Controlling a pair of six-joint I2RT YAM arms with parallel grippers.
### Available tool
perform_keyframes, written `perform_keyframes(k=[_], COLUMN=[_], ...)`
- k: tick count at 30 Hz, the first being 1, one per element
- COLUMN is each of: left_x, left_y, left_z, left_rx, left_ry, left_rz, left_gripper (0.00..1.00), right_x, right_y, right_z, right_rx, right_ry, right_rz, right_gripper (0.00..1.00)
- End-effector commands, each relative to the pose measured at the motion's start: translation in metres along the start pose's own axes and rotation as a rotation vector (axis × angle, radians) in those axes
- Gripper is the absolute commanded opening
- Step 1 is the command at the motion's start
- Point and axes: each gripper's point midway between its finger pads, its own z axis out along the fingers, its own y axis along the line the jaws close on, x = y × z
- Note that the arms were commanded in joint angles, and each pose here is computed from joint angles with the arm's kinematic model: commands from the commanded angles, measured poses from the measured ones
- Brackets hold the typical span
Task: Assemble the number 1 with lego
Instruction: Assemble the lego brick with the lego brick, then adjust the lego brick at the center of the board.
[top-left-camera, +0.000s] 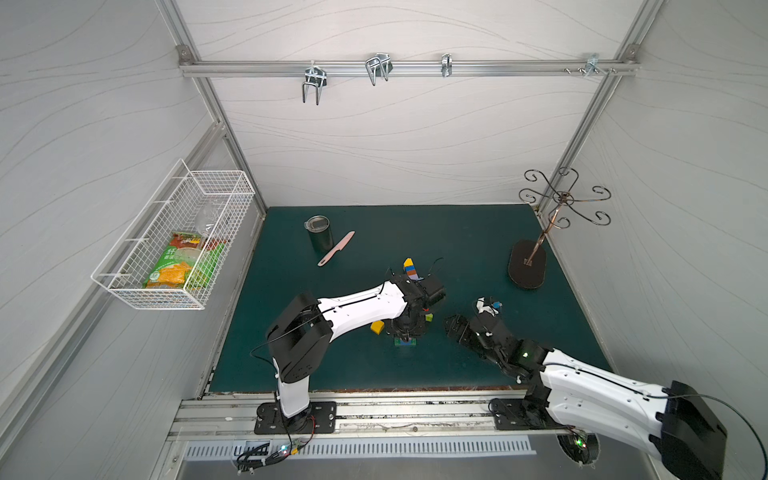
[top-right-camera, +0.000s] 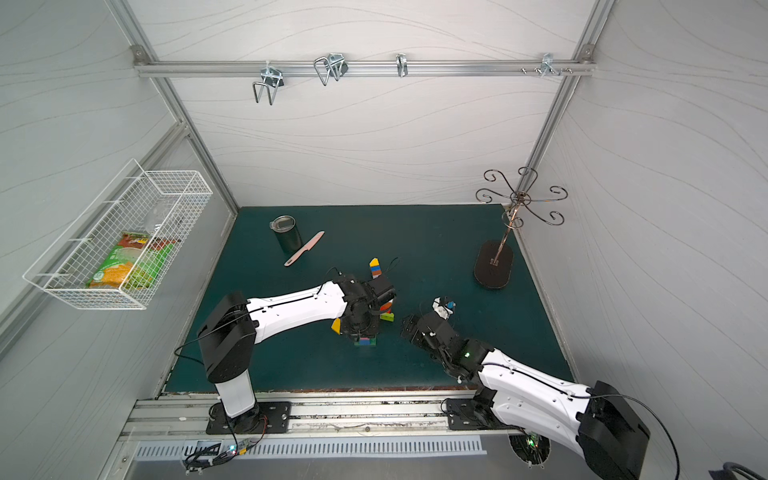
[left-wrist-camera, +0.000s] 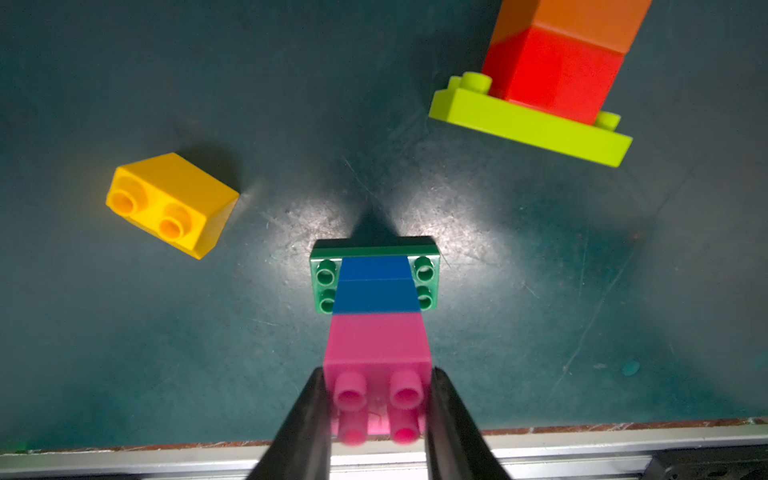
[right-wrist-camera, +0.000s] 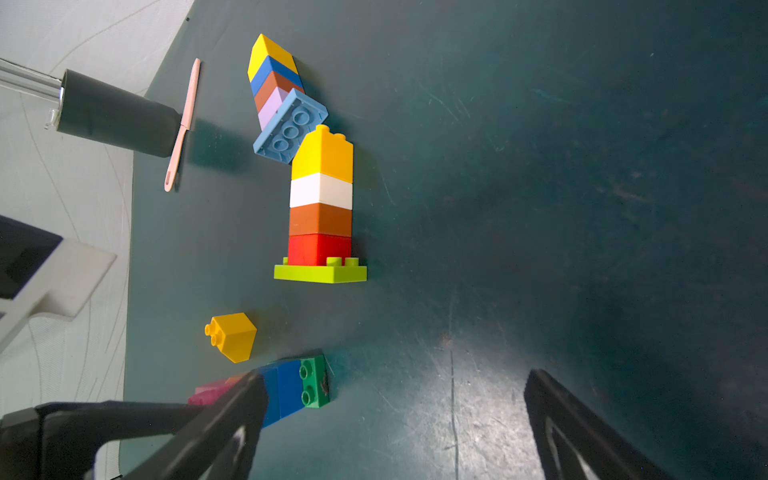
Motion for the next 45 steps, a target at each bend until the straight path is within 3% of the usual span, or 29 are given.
perform_keyframes(k=[1,9,14,36,38,39,43,45], left_x=[0.033,0.021,0.013,-0.005,-0.005,-0.005,-0.003,0.0], left_y=[0.025,0.028,0.022,-0.006,-0.005,-0.004,0.01,0.021], left_z=[0.082,0.057,0.032,-0.046,-0.057,-0.062,-0.087,-0.098], left_rx=[-0.116,-0.152,-0.138,0.019,0.042,0.05,0.086,0.108], left_ry=[0.185,0.126,0.085,-0.049,-0.068,-0.079,-0.143,-0.179], left_rz=[0.049,0.048,0.047,0.035,0.028,0.024,-0.001,-0.019], left_gripper=[0.0,0.0,0.19,0.72,0.81,0.98,1.0,1.0], right_x=[-0.004,-0.003,-0.004,0.004,0.007,0.009,0.024,0.034], right_y=[-0.003,0.003,0.005,0.007,0.009,0.011,0.024,0.034], right_z=[-0.001,0.001,-0.001,-0.002,-0.001,0.0,0.005,0.009], right_rx=[0.014,0.005,0.005,-0.006,-0.017,-0.026,-0.059,-0.105], right_ry=[-0.016,-0.001,0.002,0.048,0.066,0.077,0.174,0.229], right_rz=[-0.007,-0.035,-0.058,-0.077,-0.08,-0.085,-0.098,-0.093], right_gripper=[0.99,0.99,0.99,0.99,0.99,0.99,0.96,0.84])
